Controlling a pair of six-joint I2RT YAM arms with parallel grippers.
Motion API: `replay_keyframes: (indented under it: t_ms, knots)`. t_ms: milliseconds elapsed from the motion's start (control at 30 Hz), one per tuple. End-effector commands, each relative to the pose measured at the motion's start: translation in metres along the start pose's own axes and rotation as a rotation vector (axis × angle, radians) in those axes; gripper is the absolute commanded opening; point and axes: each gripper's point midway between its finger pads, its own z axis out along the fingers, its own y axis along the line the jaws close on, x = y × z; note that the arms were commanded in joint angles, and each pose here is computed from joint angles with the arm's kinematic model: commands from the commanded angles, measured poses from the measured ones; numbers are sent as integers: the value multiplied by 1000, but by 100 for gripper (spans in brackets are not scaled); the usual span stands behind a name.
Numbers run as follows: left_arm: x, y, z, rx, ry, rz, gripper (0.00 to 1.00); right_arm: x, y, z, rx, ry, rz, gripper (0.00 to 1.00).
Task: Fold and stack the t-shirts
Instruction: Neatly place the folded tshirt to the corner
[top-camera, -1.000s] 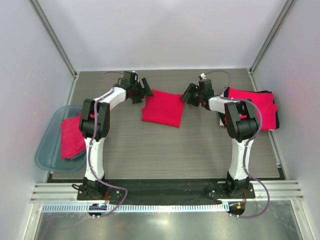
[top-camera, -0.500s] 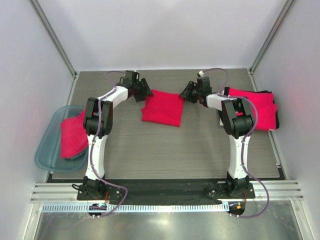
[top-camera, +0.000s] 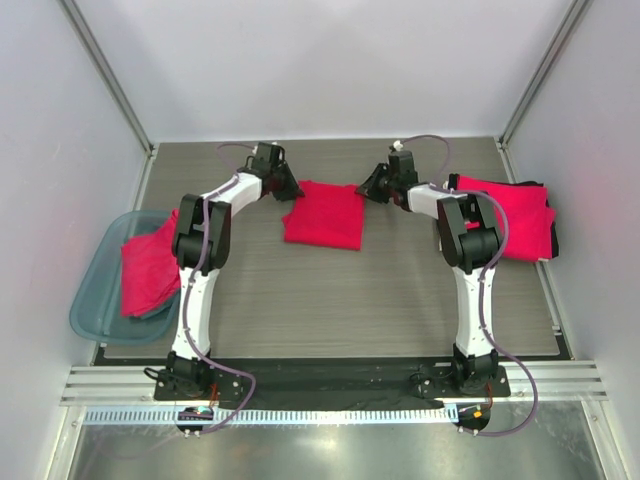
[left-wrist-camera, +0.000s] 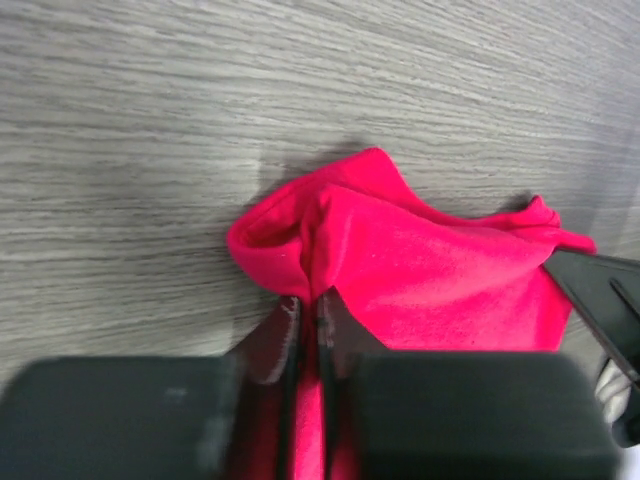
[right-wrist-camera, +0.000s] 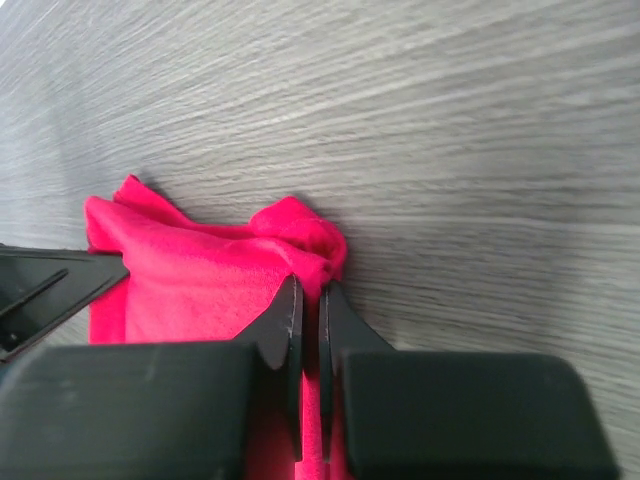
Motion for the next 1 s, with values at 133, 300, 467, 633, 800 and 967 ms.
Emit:
replay_keyframes:
  t_ms: [133, 300, 467, 633, 800, 967]
  knots:
    - [-9, -20, -24, 8, -76, 45, 0, -24, 49, -20, -68, -33, -60, 1]
    - [7, -32, -59, 24, -106, 92, 0, -43, 82, -71, -129, -89, -123, 1]
    - [16, -71, -109, 110, -154, 137, 0, -37, 92, -119, -142, -108, -143, 1]
    - [51, -103, -145, 159, -184, 213, 0, -35, 84, -184, -70, -133, -151, 1]
    - [91, -168, -186, 290, -205, 268, 0, -44, 58, -260, 14, -243, -112, 1]
    - [144, -245, -222, 412, -202, 346, 0, -62, 34, -356, 182, -380, -135, 1]
